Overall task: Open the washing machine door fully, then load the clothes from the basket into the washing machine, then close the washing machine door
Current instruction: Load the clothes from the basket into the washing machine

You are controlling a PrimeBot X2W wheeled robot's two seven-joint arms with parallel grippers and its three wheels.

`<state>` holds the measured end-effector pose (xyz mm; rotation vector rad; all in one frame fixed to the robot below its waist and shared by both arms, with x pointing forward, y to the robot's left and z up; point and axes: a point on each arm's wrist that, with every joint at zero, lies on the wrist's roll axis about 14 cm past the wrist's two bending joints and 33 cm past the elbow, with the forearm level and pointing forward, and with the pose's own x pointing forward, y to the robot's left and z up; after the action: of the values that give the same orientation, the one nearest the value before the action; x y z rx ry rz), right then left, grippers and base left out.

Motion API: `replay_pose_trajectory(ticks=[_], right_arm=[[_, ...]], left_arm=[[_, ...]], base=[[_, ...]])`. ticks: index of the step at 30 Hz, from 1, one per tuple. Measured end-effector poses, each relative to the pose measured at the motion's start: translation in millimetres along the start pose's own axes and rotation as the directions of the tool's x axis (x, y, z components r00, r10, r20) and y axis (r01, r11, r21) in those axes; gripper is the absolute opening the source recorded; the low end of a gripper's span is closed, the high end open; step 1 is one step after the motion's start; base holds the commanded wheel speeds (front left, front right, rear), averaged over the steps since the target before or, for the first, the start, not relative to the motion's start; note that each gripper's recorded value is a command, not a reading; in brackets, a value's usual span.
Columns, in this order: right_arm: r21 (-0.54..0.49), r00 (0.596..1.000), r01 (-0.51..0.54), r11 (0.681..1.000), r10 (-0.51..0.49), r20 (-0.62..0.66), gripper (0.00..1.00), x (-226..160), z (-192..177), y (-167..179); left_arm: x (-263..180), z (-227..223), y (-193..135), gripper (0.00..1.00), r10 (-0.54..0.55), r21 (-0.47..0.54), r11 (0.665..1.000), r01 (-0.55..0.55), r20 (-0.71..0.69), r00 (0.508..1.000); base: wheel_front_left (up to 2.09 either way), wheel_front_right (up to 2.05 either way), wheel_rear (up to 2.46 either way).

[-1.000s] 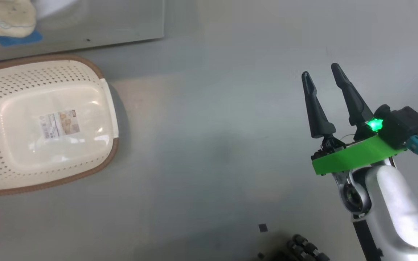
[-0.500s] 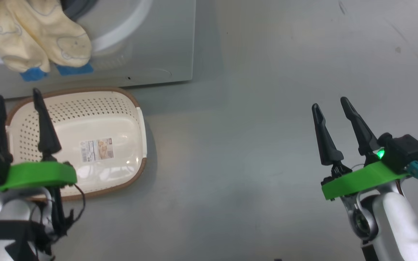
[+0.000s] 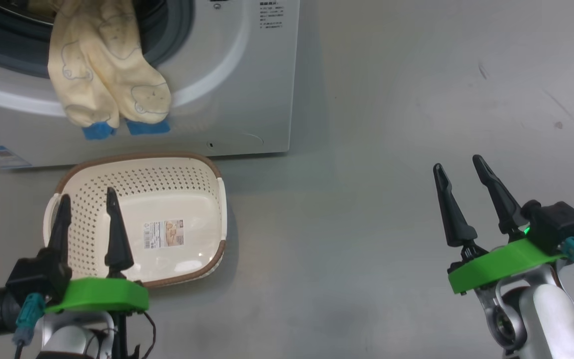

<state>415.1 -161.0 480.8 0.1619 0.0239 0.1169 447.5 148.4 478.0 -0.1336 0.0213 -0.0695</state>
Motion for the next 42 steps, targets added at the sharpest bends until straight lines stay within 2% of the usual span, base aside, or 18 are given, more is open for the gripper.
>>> replay_pose_trajectory(ticks=[23, 31, 42], right_arm=[[0.000, 0.999, -0.004, 1.000, 0.004, -0.050, 1.00, -4, -14, 2], [0.004, 0.997, -0.033, 0.999, 0.033, -0.068, 1.00, 18, -27, 7], [0.030, 0.996, -0.032, 0.999, 0.035, -0.085, 1.00, 43, -51, 0]], left_arm=[[-2, -31, -8, 1.00, -0.011, -0.017, 1.000, 0.009, -0.104, 0.995], [37, -61, -6, 1.00, 0.002, -0.034, 0.999, -0.008, -0.185, 0.983], [114, -108, -4, 1.00, -0.026, -0.038, 0.999, 0.015, -0.288, 0.957]], base=[[0.00, 0.00, 0.00], [0.00, 0.00, 0.00], [0.00, 0.00, 0.00]])
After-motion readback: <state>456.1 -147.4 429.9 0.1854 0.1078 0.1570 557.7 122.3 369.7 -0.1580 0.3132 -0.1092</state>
